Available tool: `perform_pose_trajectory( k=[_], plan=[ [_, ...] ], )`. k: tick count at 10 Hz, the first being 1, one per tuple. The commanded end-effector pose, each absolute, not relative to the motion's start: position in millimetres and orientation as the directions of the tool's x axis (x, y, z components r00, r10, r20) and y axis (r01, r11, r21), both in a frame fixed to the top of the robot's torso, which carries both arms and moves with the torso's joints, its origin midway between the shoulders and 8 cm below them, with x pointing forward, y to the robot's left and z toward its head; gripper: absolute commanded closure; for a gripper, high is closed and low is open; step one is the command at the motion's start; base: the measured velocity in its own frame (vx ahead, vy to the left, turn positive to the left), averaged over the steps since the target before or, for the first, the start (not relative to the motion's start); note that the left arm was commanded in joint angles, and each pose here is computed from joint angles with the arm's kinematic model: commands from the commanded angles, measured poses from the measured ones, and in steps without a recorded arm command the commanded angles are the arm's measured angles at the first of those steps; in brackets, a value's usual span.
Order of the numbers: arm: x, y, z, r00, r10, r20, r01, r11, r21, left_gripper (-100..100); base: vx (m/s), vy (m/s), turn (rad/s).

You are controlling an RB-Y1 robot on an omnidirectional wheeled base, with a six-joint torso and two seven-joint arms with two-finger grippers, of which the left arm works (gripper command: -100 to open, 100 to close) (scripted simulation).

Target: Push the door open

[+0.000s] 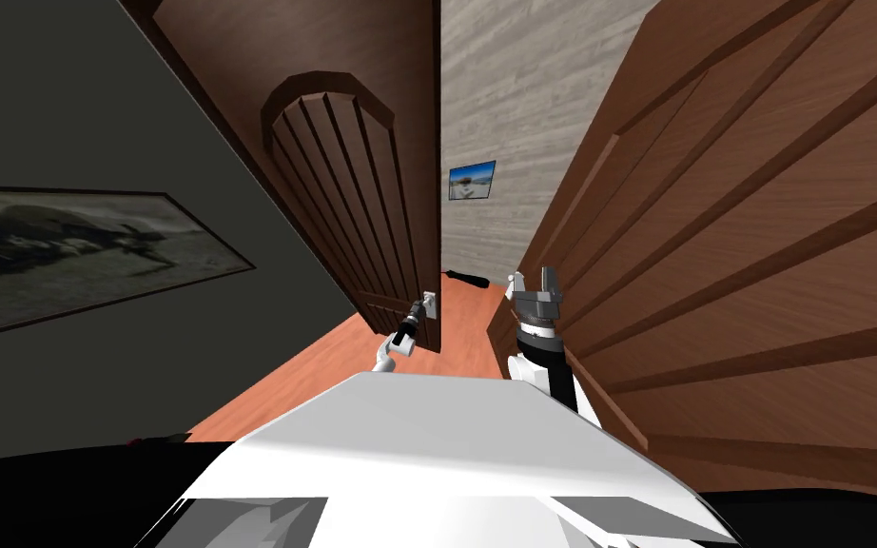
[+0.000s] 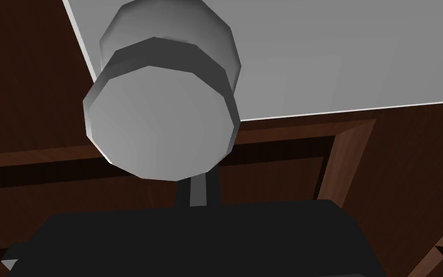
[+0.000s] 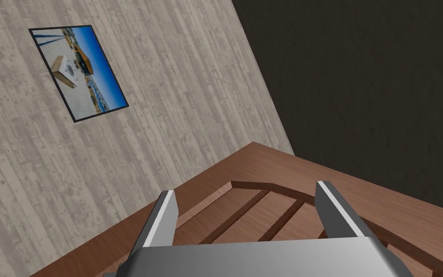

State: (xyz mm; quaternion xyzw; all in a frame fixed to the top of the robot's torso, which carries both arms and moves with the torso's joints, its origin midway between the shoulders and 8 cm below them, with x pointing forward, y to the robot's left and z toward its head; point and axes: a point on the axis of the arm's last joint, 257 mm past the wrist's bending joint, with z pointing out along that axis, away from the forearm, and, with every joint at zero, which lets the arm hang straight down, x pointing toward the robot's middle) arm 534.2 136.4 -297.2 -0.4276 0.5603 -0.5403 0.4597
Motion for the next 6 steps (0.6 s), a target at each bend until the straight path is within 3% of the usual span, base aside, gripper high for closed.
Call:
perform_pose_trajectory(
  k=[1,6],
  plan=[
    [532.4,134.0,-298.4,-0.216,-0.975,-0.050,0.013,0.048,-0.999,-100,-0.149,0.025,-0.014],
    [527.4,119.8,-297.4,-0.234,-0.972,-0.019,0.004,0.019,-1.000,-100,-0.203,0.038,0.006]
  ],
)
